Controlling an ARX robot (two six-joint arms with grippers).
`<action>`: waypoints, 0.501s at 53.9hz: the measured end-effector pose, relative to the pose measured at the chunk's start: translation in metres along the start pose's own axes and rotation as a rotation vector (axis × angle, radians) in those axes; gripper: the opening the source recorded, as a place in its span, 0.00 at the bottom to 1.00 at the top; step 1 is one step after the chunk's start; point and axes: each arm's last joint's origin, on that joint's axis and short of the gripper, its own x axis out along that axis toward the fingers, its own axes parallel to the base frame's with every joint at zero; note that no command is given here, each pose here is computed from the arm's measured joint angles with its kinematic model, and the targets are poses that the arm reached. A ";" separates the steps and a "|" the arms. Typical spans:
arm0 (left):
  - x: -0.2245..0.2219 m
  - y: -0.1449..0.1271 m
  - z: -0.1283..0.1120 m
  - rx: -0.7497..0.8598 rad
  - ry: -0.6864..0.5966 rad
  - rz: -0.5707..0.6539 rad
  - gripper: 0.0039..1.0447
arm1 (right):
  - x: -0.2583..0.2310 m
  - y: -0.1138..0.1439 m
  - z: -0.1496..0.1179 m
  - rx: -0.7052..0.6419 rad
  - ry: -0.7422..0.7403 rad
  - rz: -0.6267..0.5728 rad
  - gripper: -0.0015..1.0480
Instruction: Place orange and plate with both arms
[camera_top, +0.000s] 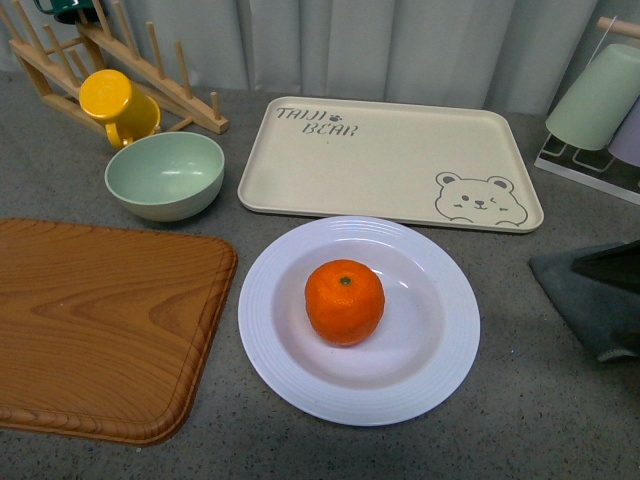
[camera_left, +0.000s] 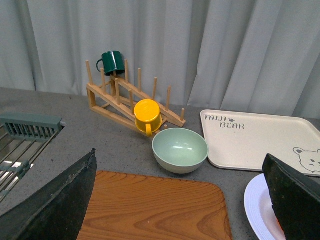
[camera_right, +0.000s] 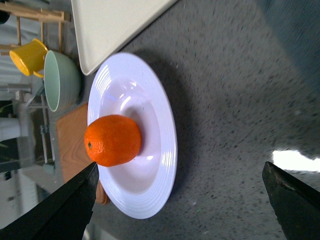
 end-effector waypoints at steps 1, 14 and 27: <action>0.000 0.000 0.000 0.000 0.000 0.000 0.94 | 0.005 -0.002 0.000 0.022 0.018 0.008 0.91; 0.000 0.000 0.000 0.000 0.000 0.000 0.94 | 0.062 -0.006 0.005 0.153 0.131 0.068 0.91; 0.000 0.000 0.000 0.000 0.000 0.000 0.94 | 0.092 0.004 0.013 0.160 0.180 0.078 0.91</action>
